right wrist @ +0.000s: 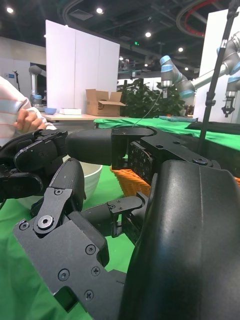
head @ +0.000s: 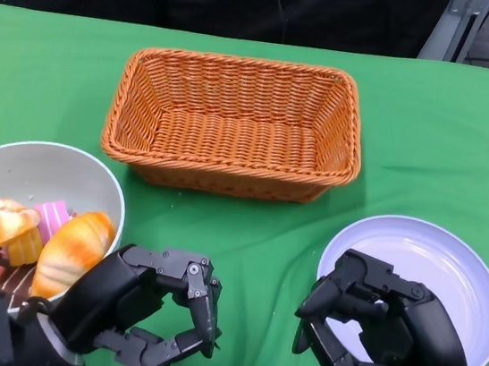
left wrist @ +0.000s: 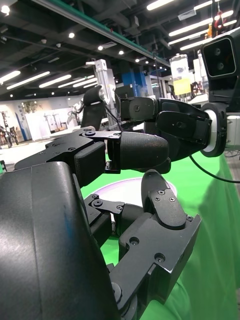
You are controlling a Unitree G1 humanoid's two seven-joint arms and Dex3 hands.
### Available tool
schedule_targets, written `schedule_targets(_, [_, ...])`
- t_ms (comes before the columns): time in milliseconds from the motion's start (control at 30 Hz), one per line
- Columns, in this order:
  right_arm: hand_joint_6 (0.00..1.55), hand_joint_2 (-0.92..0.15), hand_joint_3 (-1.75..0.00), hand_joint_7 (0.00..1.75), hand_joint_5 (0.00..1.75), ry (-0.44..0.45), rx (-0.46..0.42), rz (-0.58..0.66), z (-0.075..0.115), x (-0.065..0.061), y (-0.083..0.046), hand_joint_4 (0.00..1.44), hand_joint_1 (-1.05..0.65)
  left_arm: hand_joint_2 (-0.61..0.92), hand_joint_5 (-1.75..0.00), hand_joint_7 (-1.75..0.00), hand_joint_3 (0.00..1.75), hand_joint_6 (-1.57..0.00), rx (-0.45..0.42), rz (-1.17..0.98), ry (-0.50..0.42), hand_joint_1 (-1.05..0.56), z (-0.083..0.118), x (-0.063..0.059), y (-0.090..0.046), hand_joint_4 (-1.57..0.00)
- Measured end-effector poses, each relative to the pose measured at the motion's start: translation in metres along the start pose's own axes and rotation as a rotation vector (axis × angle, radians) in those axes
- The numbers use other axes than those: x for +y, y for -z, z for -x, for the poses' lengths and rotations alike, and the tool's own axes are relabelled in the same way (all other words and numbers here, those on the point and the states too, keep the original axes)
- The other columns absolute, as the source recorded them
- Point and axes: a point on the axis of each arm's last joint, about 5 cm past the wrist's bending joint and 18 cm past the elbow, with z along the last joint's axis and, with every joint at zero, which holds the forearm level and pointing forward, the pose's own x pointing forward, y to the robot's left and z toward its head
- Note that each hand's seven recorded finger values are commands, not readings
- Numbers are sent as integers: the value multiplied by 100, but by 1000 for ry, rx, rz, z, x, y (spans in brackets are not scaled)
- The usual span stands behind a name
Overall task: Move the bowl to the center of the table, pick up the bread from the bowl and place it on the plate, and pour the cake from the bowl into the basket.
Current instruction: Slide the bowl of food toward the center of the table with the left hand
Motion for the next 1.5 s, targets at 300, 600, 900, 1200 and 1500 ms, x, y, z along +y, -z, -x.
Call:
schedule_targets(300, [77,-54,-88,116,152,3,7,3,-1,-1,-4,78,-20,60,-149,-120,92,-85,6,-6,-4,-8,-3,1,-4,-82])
schedule_targets(600, [76,-48,-99,116,153,5,18,-7,-2,0,-3,79,-16,59,-149,-120,93,-85,13,-1,-2,-8,-3,1,-4,-82])
schedule_targets(900, [76,-47,-100,118,154,6,20,-9,-1,0,-3,79,-17,59,-150,-121,95,-86,13,0,1,-6,-3,1,-4,-82])
schedule_targets(1200, [76,-46,-102,118,154,7,9,-10,-2,1,-3,78,-17,72,-128,-88,60,-88,-60,-52,-77,-29,-3,2,-9,-78])
schedule_targets(1500, [76,-46,-103,118,152,10,5,1,-3,4,-1,79,-17,92,-45,-6,20,-93,-281,-212,-229,-50,-9,23,-58,-82])
